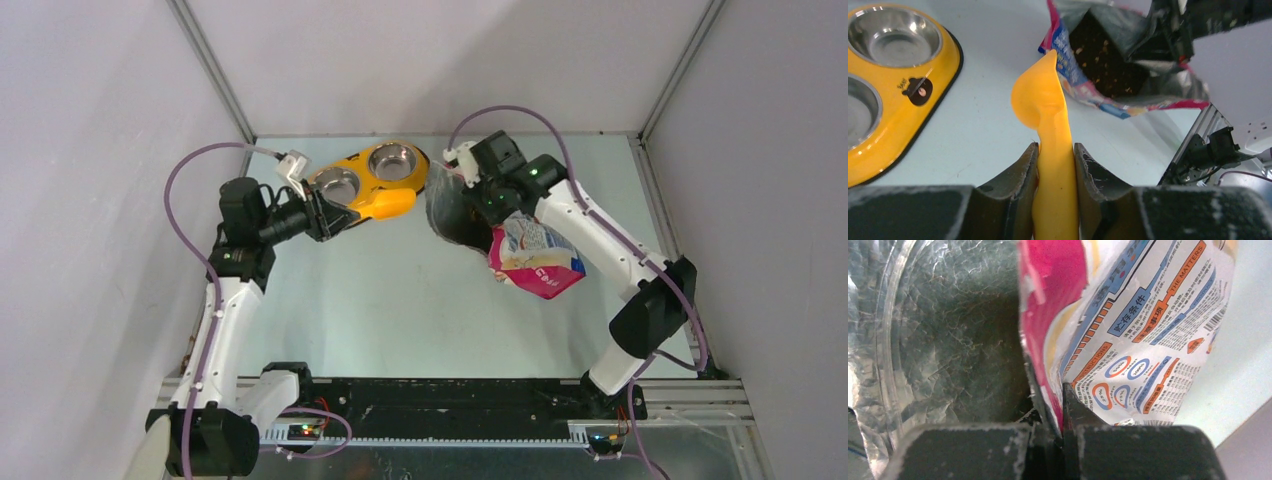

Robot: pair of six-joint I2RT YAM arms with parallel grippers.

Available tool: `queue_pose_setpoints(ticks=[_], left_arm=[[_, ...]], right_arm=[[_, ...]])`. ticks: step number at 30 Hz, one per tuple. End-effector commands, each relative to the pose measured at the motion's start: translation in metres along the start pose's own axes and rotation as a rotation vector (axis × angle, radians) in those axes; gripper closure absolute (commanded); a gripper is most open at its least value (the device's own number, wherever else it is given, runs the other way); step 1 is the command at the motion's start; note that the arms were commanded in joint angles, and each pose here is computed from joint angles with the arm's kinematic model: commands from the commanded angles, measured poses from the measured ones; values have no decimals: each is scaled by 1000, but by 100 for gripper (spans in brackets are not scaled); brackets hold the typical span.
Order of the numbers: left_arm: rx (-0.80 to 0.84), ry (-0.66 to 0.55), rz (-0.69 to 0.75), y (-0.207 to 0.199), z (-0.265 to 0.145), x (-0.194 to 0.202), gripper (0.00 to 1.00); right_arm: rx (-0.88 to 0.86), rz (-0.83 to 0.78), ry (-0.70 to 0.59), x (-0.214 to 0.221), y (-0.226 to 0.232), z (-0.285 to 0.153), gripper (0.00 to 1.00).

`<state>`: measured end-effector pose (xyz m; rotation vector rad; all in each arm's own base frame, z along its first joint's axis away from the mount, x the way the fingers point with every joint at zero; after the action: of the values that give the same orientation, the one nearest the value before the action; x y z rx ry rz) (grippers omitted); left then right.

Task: Serve the pet food
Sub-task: Collect the pet food from the pet food bag.

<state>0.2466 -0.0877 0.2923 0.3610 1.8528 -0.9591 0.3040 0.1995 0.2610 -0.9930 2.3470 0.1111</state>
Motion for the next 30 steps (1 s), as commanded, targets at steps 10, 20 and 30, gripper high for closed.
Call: queue_pose_setpoints(ticks=[10, 20, 30], left_arm=[[89, 73, -172, -32, -10, -29, 100], [133, 119, -348, -25, 8, -6, 100], [-20, 262, -520, 23, 55, 14, 100]], right_arm=[[185, -14, -242, -66, 21, 10, 100], [190, 3, -256, -81, 27, 37, 100], [220, -99, -303, -73, 52, 45, 100]])
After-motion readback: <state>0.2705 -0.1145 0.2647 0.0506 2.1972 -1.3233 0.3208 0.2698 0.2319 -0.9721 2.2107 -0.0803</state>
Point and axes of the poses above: each gripper's point midway between its finger pads, its own z axis out along the fingers, its own y axis along the line the jaws close on, x = y × z, the point moved 6 cm from there along -z, back along the fingers, and after that the axes turned 4 degrees about -z, right-handed, at the moved point
